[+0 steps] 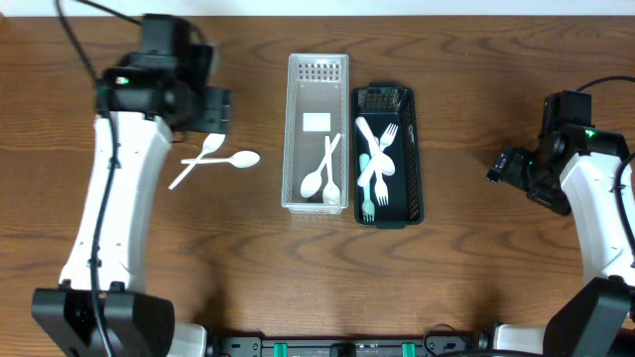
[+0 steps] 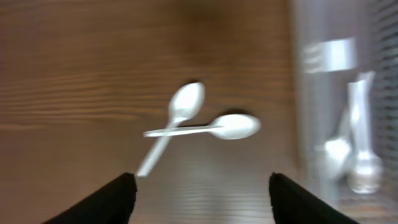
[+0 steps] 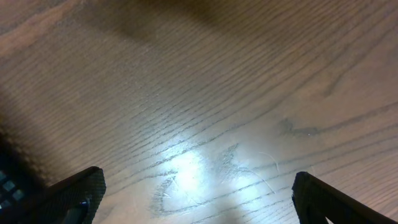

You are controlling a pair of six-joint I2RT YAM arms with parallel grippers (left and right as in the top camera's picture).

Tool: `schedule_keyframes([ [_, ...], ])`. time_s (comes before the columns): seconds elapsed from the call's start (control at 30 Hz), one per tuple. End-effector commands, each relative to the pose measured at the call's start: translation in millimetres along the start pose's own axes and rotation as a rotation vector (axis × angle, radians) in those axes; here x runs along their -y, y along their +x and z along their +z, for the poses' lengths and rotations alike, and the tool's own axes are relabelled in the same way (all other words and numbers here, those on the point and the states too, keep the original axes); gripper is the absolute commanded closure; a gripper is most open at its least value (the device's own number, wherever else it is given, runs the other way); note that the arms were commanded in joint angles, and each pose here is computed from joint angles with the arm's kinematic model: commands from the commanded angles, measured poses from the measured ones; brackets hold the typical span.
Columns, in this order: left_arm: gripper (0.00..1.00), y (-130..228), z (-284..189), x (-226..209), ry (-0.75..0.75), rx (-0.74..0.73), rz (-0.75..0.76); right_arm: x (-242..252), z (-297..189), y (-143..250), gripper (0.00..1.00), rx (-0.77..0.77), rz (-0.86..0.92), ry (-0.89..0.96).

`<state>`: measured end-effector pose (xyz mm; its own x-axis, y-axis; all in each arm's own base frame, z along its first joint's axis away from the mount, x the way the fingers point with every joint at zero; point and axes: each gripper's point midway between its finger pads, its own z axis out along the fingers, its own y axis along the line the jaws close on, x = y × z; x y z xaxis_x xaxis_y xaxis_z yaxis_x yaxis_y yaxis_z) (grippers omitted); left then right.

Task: Pack container
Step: 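Return the left gripper and grasp a third white spoon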

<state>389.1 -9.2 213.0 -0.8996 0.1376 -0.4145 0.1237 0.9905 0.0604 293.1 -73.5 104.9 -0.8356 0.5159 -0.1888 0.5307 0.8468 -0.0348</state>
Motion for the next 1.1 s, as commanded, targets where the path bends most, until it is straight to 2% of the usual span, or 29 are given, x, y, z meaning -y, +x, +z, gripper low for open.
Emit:
schedule_keyframes([
  [0.0,0.31,17,28,-29,-0.040,-0.104,0.123,2,2,2,0.01,-0.011,0.016,0.001],
  [0.17,0.31,34,62,-53,-0.034,-0.203,0.078,2,2,2,0.01,-0.010,0.016,0.001],
  [0.47,0.35,63,137,-53,0.043,-0.379,0.175,2,2,2,0.01,-0.011,0.016,0.001],
  [0.57,0.40,74,155,-51,0.062,-0.431,0.188,2,2,2,0.01,-0.011,0.016,0.002],
  [1.07,0.41,75,194,-52,0.062,-0.428,0.189,1,2,1,0.01,-0.006,0.017,0.000],
])
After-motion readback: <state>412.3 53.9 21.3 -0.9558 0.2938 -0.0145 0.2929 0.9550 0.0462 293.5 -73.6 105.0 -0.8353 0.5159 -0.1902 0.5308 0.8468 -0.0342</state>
